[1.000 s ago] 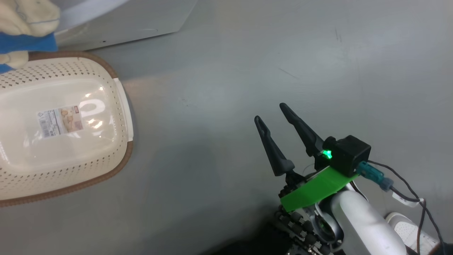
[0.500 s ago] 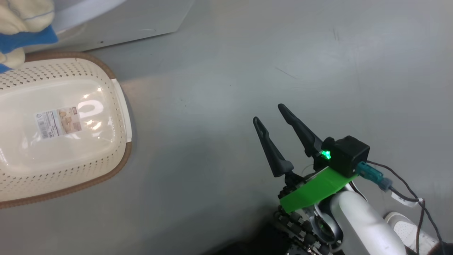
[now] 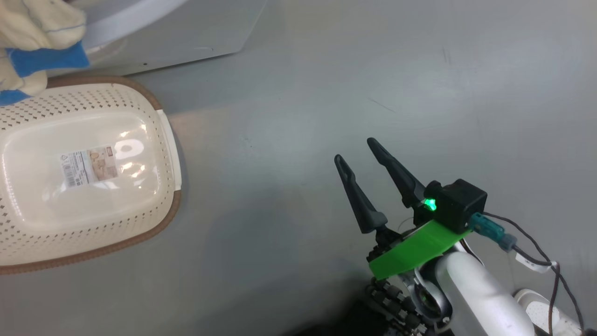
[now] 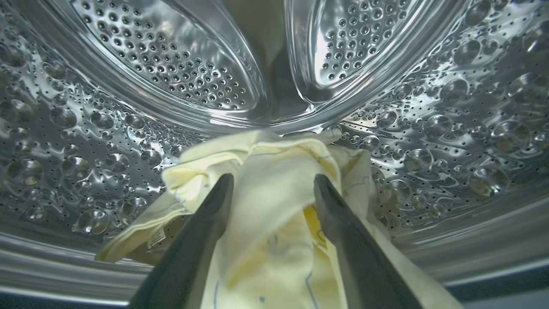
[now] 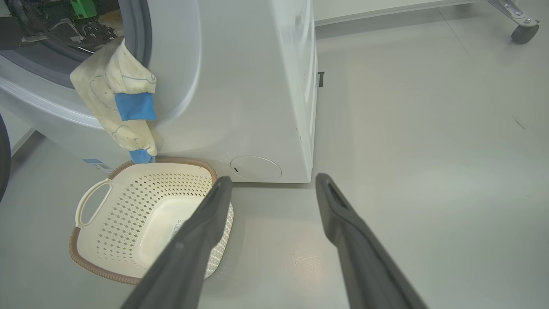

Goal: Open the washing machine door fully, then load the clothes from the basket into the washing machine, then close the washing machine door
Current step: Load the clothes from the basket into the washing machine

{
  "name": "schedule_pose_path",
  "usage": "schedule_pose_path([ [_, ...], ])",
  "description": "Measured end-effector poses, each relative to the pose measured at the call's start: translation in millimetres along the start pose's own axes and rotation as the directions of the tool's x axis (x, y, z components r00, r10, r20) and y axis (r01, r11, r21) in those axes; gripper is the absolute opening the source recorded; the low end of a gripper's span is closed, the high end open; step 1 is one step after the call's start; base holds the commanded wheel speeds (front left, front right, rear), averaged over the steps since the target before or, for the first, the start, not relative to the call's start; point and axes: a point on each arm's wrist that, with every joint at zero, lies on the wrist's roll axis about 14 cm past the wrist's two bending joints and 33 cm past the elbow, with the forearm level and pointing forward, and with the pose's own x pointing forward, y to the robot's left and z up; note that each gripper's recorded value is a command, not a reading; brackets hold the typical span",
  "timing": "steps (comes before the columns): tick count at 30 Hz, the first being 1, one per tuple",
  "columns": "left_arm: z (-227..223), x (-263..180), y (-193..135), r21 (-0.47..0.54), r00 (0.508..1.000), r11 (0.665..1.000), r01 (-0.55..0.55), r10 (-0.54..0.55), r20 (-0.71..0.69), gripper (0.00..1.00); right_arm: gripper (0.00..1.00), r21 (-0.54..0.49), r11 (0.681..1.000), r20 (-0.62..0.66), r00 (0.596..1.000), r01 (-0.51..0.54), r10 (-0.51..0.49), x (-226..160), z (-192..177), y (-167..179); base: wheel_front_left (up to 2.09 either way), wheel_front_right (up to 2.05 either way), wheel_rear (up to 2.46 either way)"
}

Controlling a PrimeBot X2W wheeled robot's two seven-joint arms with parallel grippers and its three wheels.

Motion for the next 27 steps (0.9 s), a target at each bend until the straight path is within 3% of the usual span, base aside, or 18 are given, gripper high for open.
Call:
schedule_pose_path([
  [7,4.4,-4.8,-0.8,-0.026,1.0,1.0,-0.007,0.007,-0.014,1.0,1.0,0.002,1.0,0.011,1.0,-0.01,0.01,0.8,3.4,3.0,0.0,0.0,0.0],
  [27,32.0,-60.4,-7.3,-0.093,0.992,0.996,0.001,0.01,0.124,1.0,1.0,-0.027,0.996,0.089,0.992,-0.084,0.086,11.7,27.8,24.4,0.0,0.0,0.0],
])
